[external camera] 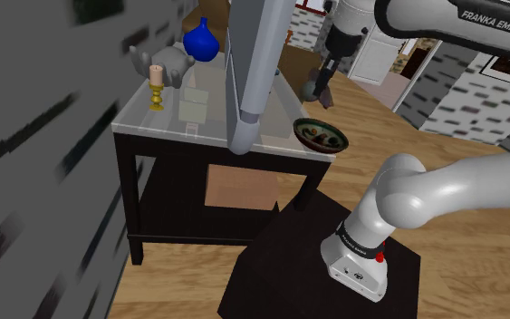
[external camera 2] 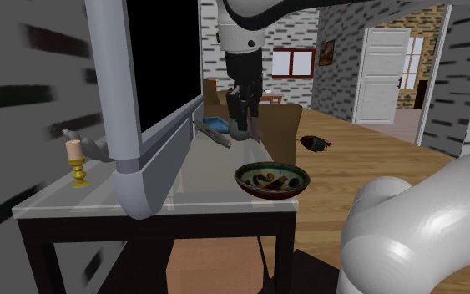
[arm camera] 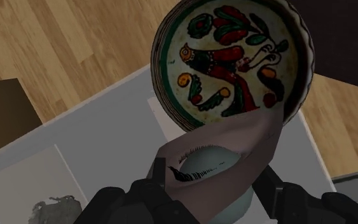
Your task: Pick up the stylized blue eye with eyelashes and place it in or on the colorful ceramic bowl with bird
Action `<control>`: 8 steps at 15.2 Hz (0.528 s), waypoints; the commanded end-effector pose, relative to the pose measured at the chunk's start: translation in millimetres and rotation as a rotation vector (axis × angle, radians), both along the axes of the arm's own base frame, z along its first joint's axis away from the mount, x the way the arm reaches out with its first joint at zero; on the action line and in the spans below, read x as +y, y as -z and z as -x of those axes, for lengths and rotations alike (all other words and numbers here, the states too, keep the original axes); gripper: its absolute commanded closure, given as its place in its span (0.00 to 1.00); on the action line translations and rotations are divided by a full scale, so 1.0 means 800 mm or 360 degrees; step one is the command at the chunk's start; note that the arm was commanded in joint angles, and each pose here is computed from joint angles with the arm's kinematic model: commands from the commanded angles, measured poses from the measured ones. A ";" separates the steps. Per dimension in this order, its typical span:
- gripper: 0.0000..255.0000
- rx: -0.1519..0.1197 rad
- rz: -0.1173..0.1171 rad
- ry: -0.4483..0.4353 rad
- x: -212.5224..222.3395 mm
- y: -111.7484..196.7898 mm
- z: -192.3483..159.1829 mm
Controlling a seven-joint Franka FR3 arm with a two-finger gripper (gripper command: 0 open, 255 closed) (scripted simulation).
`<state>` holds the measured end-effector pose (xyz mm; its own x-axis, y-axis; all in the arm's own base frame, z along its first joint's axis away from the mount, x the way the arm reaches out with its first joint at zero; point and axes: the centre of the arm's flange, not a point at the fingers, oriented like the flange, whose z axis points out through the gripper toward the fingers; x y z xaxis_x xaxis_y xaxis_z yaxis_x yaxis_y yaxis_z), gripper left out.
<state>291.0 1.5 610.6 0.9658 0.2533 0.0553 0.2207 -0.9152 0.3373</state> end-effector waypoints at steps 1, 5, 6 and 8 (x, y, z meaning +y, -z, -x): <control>1.00 0.0001 0.0000 0.0000 -0.011 -0.005 0.032; 1.00 0.0001 0.0000 0.0000 -0.030 -0.005 0.080; 1.00 0.0001 0.0000 0.0000 -0.030 0.002 0.080; 1.00 0.0001 0.0000 0.0000 -0.030 0.015 0.080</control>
<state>227.6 -22.5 604.0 0.9658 0.2533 0.0549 0.2209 -0.9152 0.3371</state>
